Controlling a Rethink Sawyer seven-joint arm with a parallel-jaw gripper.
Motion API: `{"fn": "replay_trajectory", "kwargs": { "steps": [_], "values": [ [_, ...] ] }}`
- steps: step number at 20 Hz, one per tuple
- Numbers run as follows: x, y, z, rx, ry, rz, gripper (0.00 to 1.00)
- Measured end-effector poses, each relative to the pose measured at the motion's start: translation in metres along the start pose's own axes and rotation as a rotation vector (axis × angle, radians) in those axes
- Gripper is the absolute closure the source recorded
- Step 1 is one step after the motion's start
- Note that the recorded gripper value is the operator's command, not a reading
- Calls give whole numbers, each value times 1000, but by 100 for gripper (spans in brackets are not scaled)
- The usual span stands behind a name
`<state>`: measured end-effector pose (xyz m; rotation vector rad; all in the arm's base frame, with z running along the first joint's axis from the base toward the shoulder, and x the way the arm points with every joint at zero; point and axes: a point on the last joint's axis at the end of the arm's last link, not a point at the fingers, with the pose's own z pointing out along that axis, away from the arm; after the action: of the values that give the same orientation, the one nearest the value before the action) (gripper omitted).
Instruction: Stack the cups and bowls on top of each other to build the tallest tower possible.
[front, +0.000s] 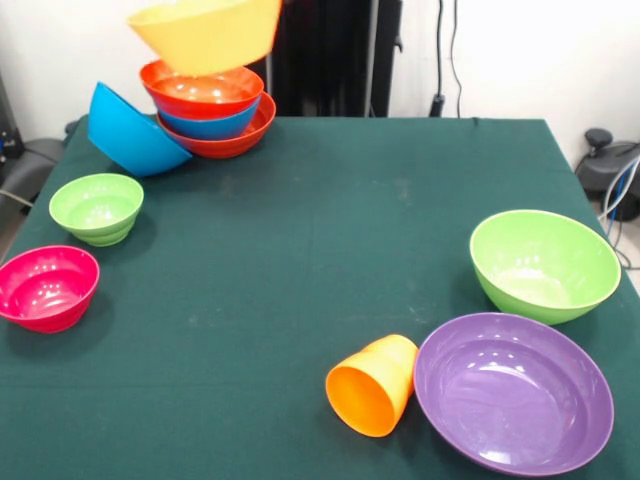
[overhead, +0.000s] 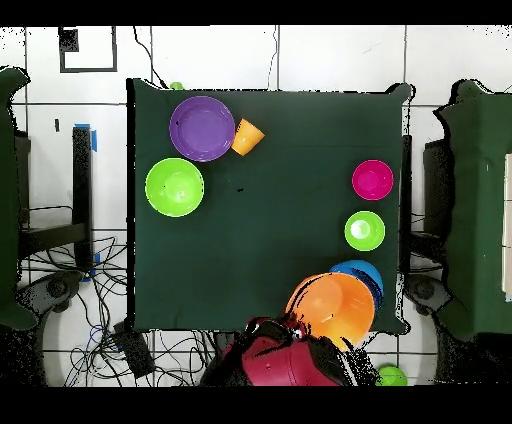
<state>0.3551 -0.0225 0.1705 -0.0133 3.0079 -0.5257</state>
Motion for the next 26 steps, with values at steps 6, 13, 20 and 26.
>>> {"fn": "replay_trajectory", "kwargs": {
  "steps": [6, 13, 20, 26],
  "values": [
    [45, -20, 25, 56, 92, -92, 100],
    [86, -32, 42, 90, 181, -161, 100],
    [100, -23, 50, 73, 195, -175, 100],
    [95, -21, 47, 68, 185, -123, 0]
  ]
}}
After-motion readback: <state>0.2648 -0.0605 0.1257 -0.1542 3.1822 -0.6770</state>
